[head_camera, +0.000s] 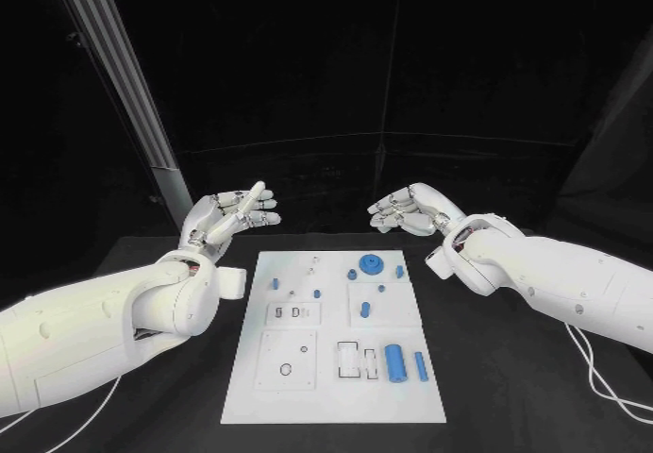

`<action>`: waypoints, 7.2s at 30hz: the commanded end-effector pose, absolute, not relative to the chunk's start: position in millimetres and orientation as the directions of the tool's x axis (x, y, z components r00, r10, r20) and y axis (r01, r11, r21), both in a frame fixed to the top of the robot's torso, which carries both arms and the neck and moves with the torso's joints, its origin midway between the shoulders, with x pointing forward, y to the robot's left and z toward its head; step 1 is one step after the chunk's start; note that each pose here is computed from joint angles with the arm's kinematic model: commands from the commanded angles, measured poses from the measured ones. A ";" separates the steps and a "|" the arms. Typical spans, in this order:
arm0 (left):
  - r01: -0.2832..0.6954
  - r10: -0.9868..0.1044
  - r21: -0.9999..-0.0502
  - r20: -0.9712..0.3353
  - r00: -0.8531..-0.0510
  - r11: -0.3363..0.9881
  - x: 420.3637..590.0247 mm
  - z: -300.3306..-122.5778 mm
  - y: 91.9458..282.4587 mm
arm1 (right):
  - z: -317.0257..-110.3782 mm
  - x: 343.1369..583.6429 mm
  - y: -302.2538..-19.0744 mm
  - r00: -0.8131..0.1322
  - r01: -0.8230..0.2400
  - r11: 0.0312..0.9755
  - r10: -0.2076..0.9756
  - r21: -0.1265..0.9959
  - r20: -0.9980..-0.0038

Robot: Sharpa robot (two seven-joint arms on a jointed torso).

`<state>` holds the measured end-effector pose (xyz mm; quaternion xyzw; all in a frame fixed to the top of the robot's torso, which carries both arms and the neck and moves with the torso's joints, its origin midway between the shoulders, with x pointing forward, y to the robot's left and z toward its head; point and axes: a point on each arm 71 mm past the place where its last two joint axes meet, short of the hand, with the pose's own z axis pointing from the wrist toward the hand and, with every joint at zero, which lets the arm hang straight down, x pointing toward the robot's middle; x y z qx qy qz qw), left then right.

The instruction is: Assemble the parts on the task board

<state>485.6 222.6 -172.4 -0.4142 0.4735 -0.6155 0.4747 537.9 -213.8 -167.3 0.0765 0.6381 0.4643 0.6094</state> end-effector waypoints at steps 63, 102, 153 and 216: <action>0.112 -0.910 -0.974 0.139 -0.391 -0.197 465.8 -168.8 198.4 | -174.5 540.3 -160.4 -0.192 -0.600 0.798 -0.064 0.066 -0.979; 0.105 -0.903 -0.974 0.141 -0.405 -0.199 466.5 -163.9 196.9 | -148.1 560.7 -124.3 -0.029 -0.548 0.826 0.136 0.130 -0.990; 0.100 -0.899 -0.975 0.141 -0.414 -0.199 469.0 -161.7 194.8 | -147.3 562.3 -103.2 -0.020 -0.575 0.813 0.092 0.087 -0.996; 0.082 -0.895 -0.977 0.144 -0.421 -0.196 471.0 -164.6 197.9 | -152.9 550.5 -213.4 -0.274 -0.321 0.928 0.097 0.186 -0.957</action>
